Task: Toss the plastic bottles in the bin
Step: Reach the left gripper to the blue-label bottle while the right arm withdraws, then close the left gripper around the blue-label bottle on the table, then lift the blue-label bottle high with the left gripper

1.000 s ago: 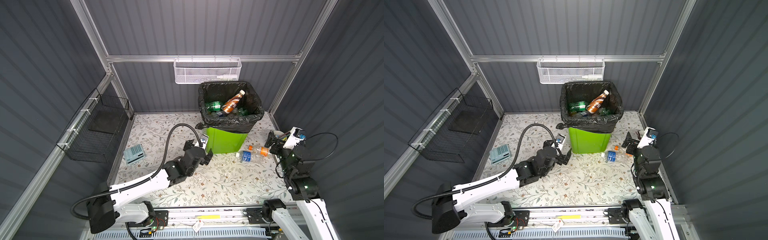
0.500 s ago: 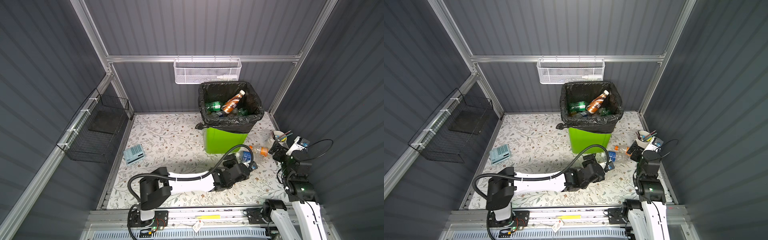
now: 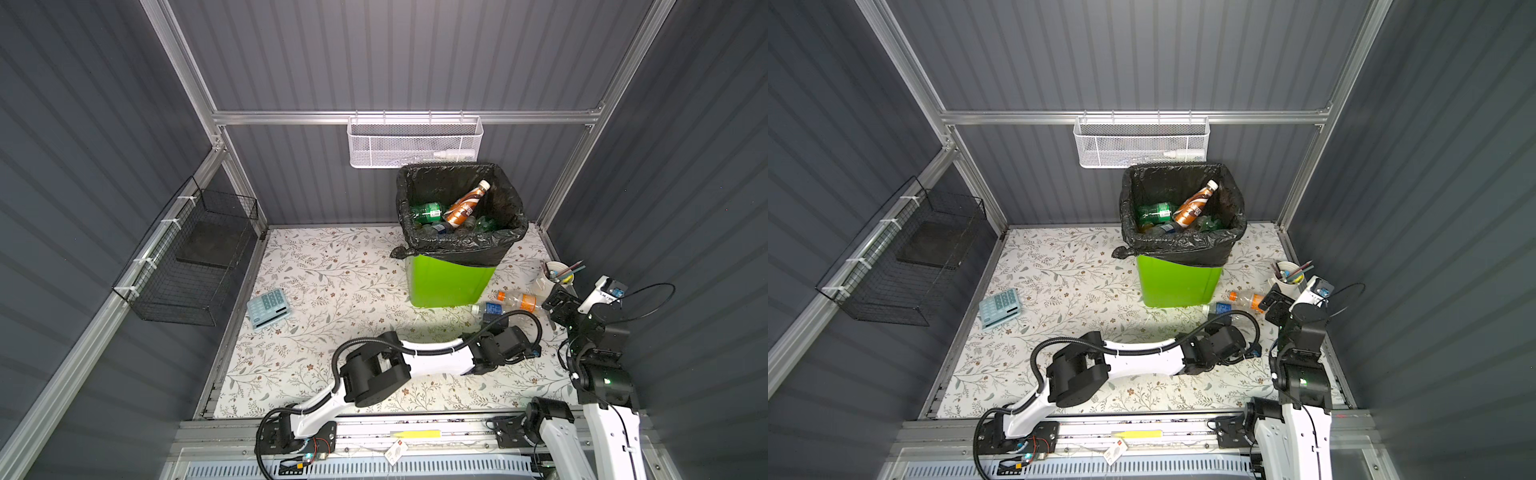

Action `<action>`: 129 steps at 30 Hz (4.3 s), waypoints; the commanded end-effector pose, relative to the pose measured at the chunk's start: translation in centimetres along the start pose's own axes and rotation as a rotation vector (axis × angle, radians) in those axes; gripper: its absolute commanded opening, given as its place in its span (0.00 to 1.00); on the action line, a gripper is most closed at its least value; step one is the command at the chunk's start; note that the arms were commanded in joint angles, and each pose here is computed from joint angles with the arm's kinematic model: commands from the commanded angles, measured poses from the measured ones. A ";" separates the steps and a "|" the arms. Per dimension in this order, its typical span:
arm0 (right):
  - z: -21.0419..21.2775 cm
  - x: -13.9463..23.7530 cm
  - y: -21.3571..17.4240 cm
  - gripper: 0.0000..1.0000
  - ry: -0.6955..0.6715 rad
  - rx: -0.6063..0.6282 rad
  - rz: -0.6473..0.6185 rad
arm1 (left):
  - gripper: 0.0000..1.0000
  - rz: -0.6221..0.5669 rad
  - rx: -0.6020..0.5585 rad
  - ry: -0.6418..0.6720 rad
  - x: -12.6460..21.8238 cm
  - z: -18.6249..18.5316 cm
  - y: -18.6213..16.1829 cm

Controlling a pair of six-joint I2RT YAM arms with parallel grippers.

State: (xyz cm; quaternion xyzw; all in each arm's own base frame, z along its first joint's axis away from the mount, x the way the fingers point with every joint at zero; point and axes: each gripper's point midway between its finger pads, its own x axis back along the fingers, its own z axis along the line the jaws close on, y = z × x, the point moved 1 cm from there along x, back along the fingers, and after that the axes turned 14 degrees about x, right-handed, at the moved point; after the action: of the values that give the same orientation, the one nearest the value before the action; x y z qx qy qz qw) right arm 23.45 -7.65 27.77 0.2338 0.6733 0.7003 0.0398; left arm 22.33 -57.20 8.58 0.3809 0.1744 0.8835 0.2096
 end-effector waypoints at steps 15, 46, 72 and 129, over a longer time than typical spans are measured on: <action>0.7 -0.6 -0.5 0.99 0.049 -0.040 0.009 | 1.00 0.002 -0.028 -0.110 -4.6 0.8 -0.7; 0.7 -0.9 -0.7 0.99 0.056 -0.069 0.016 | 0.62 0.048 0.016 -0.480 -3.0 -3.4 -2.9; 0.5 -0.8 -0.8 0.99 0.052 -0.067 0.017 | 0.65 -0.196 0.118 -0.300 3.4 3.2 2.6; 0.2 -0.8 -0.1 0.99 0.052 -0.099 -0.018 | 0.59 -0.662 0.485 0.197 26.6 26.8 7.2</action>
State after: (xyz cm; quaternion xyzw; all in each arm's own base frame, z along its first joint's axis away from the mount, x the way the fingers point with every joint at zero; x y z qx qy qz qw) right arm 24.10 -7.69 26.39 0.2239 0.6407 0.7340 0.0253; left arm 23.42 -49.68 35.99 0.3598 0.4171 0.7651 0.3334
